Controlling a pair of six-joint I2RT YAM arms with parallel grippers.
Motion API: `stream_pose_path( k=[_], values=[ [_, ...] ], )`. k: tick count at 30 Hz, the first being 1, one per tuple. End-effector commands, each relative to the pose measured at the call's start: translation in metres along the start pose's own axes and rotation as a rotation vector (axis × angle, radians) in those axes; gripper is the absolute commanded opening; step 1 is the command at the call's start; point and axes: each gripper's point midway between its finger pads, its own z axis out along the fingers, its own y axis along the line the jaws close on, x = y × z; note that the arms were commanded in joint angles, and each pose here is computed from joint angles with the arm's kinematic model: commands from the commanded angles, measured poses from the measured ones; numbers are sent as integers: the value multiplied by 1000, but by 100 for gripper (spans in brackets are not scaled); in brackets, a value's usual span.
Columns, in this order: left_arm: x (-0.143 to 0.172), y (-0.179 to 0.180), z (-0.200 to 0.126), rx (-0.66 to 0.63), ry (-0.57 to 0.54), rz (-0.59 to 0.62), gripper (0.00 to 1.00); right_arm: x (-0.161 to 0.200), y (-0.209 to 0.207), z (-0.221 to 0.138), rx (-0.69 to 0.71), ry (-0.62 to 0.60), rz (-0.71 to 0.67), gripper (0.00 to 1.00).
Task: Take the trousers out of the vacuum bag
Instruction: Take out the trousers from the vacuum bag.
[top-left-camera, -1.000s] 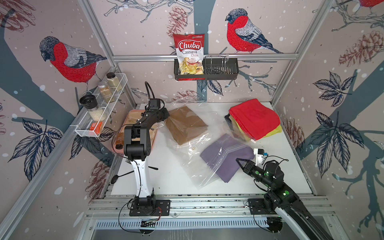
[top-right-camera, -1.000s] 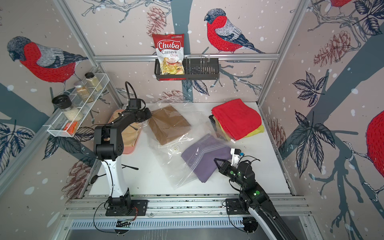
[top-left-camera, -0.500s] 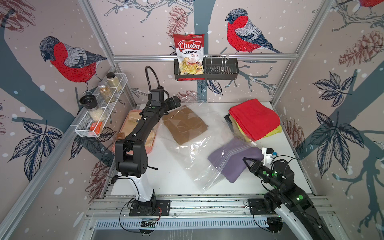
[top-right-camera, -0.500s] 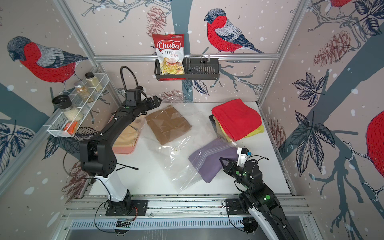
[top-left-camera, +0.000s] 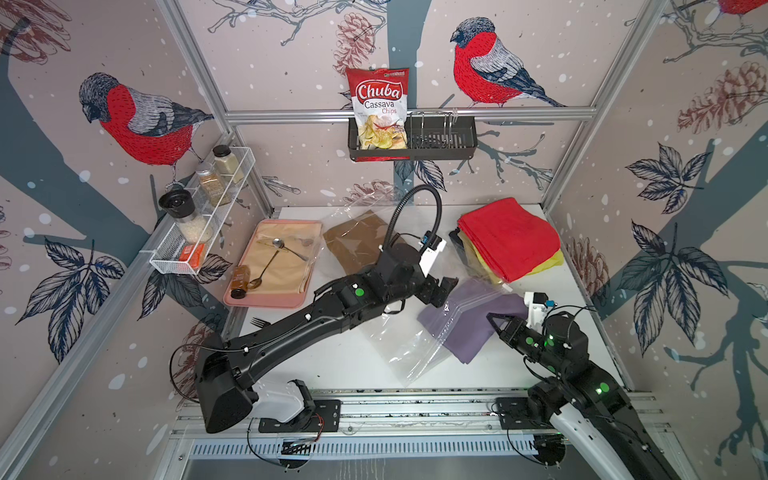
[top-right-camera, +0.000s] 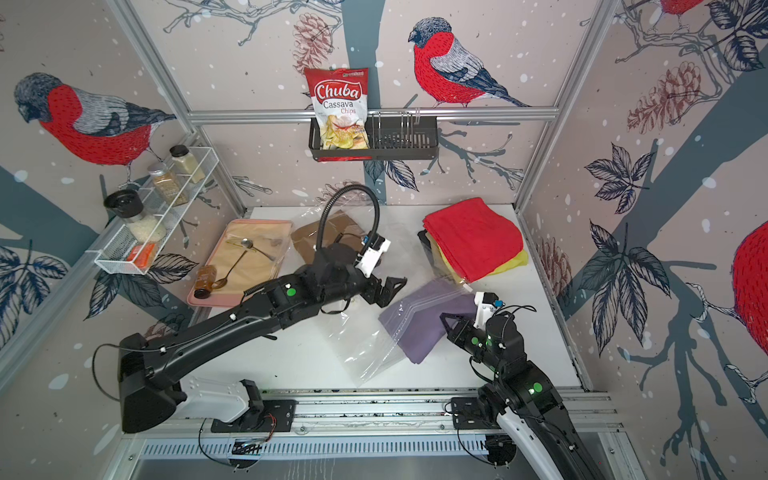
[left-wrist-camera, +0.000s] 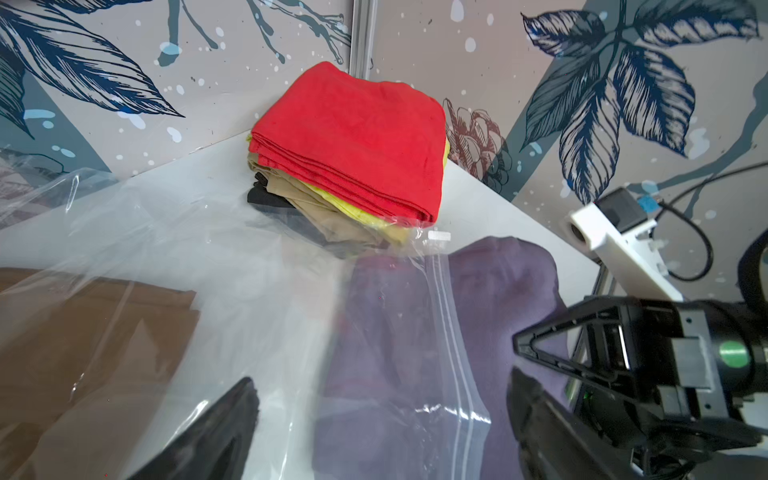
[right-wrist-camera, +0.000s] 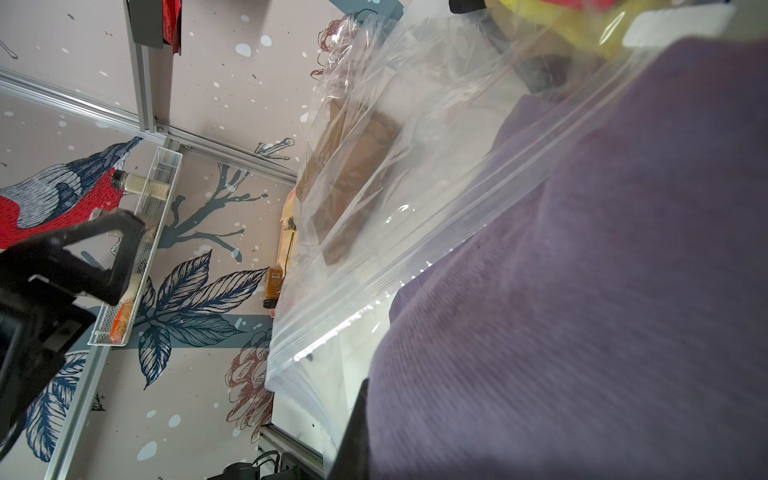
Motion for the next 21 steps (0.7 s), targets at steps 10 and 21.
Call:
stream_pose_path(
  k=[10,21],
  values=[
    [67,-100,9,-52,89,185,94,-19,22,-2,-66,-67,-32,0],
    [124,-114,37,-236,289,353,87,-19,21,0,-63,-67,-26,0]
  ],
)
